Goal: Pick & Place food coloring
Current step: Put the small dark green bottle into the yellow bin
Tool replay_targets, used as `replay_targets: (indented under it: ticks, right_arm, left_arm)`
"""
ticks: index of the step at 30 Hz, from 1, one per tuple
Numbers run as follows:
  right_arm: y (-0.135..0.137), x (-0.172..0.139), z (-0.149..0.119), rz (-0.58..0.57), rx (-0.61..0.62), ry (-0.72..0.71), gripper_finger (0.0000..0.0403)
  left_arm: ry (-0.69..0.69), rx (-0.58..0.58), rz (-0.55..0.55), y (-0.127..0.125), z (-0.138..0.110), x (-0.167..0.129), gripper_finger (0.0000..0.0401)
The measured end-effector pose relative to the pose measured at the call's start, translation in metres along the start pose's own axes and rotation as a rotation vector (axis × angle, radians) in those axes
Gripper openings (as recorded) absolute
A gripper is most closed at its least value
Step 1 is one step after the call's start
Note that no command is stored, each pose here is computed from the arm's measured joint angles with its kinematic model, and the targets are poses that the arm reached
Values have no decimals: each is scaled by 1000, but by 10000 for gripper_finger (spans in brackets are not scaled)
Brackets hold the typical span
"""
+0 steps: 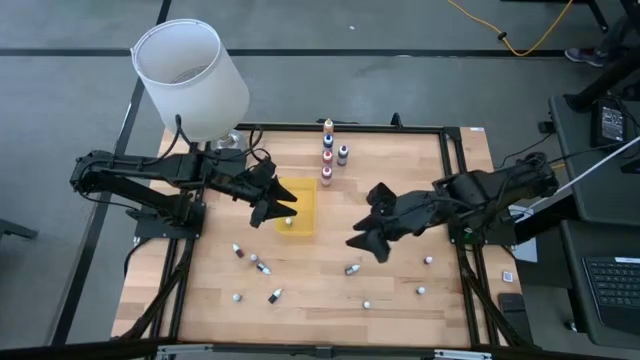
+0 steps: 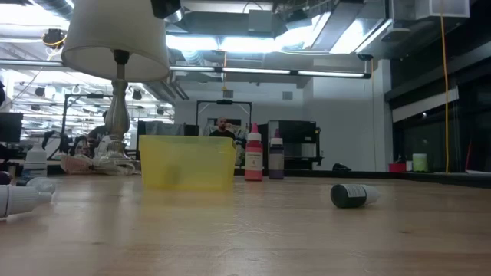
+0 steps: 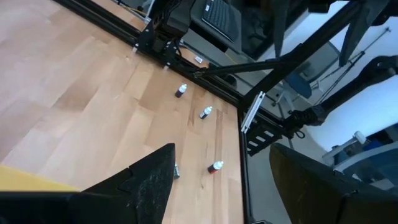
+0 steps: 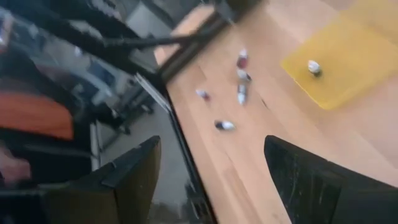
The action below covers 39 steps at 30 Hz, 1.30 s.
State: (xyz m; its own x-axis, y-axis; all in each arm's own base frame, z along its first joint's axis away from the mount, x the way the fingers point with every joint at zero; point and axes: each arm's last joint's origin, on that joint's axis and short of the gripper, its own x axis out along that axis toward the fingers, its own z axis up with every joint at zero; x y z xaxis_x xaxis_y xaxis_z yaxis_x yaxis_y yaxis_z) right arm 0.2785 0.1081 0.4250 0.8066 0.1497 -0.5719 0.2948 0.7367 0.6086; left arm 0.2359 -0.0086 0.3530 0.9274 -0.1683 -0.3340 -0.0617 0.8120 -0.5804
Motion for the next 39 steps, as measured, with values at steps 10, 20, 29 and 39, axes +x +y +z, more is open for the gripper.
replay_targets:
  ticks: [10, 20, 29, 39]
  right_arm:
    - [0, -14, 9, 18, -273, 167, 287]
    - [-5, 22, 4, 45, -597, 321, 287]
    - [-7, 49, -2, -5, -547, 375, 287]
    - [-3, 57, -12, -193, 264, 309, 287]
  left_arm:
    - [0, -34, 1, 0, 0, 0, 253]
    - [0, -33, 1, 0, 0, 0, 253]
    - [-1, -48, 4, 0, 0, 0, 253]
    - [-8, -135, 11, 0, 0, 0, 253]
